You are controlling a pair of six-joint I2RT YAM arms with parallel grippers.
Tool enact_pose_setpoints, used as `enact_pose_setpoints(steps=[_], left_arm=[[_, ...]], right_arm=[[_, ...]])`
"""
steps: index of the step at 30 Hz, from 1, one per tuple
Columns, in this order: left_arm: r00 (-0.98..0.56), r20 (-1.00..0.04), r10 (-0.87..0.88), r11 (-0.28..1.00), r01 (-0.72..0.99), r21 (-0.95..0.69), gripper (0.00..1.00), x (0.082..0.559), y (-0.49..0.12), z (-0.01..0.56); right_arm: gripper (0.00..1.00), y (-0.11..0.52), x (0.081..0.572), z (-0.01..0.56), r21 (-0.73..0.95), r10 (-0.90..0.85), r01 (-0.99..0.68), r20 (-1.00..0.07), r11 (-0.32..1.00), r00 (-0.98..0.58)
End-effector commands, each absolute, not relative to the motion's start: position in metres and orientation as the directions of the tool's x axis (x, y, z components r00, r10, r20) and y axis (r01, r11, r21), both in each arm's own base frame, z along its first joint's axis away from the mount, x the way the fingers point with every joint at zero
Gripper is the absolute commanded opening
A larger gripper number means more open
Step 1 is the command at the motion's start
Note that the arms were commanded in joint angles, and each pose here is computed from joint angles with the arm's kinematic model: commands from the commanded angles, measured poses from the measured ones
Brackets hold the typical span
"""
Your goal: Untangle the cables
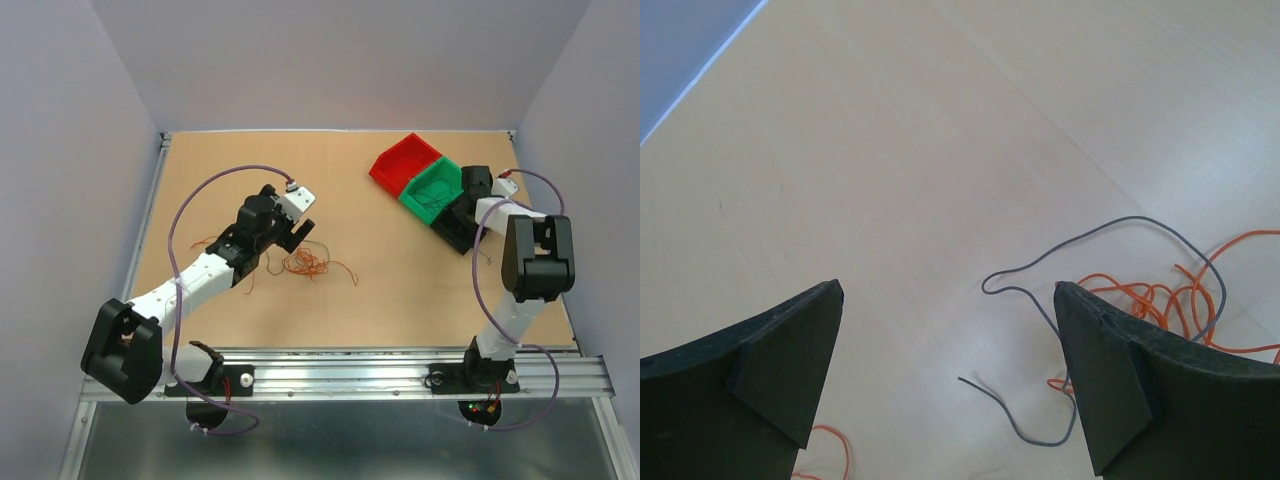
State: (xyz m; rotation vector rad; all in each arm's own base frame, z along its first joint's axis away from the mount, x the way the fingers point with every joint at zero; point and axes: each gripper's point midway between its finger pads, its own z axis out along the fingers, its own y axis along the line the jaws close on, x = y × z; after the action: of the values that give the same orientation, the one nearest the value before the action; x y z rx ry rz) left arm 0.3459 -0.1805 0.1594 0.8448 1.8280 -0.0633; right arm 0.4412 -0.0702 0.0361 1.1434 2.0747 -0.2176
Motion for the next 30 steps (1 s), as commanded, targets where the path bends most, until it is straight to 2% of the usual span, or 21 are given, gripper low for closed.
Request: enact_pose_setpoints(steps=[1,2,6,7,11,15,17,21,25,28,30], left_arm=[[-0.138,-0.850,0.508,0.742,0.572,0.350,0.99,0.350,-0.186,0.173],[-0.138,-0.849,0.509,0.741,0.572,0.352,0.99,0.350,-0.186,0.173],[-0.130,-0.846,0.518,0.719,0.602,0.348,0.99,0.346,-0.191,0.171],[-0.129,-0.842,0.523,0.711,0.611,0.348,0.99,0.345,-0.192,0.169],[-0.125,-0.831,0.542,0.689,0.632,0.354,0.99,0.342,-0.194,0.166],[-0.138,-0.815,0.563,0.670,0.653,0.353,0.99,0.340,-0.195,0.158],[-0.161,-0.797,0.582,0.658,0.669,0.346,0.98,0.338,-0.194,0.151],[-0.208,-0.775,0.597,0.675,0.651,0.346,0.98,0.339,-0.188,0.144],[-0.247,-0.767,0.592,0.723,0.584,0.369,0.98,0.347,-0.173,0.144],[-0.302,-0.737,0.604,0.724,0.594,0.351,0.97,0.348,-0.169,0.131],[-0.334,-0.714,0.616,0.723,0.599,0.344,0.92,0.350,-0.169,0.118]], right_arm=[[0.40,-0.080,0.429,0.078,0.235,0.643,0.790,-0.726,0.567,-0.245],[0.48,-0.081,0.425,0.095,0.258,0.636,0.779,-0.739,0.571,-0.222],[0.60,-0.077,0.418,0.127,0.297,0.616,0.741,-0.763,0.602,-0.195],[0.67,-0.072,0.416,0.130,0.289,0.603,0.730,-0.770,0.619,-0.207],[0.71,-0.051,0.409,0.154,0.300,0.560,0.656,-0.797,0.693,-0.227],[0.81,0.005,0.409,0.182,0.326,0.461,0.427,-0.847,0.844,-0.264],[0.84,0.076,0.405,0.193,0.374,0.390,0.117,-0.854,0.920,-0.344],[0.84,0.166,0.376,0.186,0.362,0.260,-0.180,-0.869,0.915,-0.422],[0.84,0.222,0.357,0.161,0.320,0.136,-0.331,-0.869,0.888,-0.475],[0.84,0.237,0.360,0.147,0.302,0.115,-0.331,-0.868,0.894,-0.483],[0.84,0.242,0.363,0.138,0.302,0.116,-0.324,-0.866,0.896,-0.486]])
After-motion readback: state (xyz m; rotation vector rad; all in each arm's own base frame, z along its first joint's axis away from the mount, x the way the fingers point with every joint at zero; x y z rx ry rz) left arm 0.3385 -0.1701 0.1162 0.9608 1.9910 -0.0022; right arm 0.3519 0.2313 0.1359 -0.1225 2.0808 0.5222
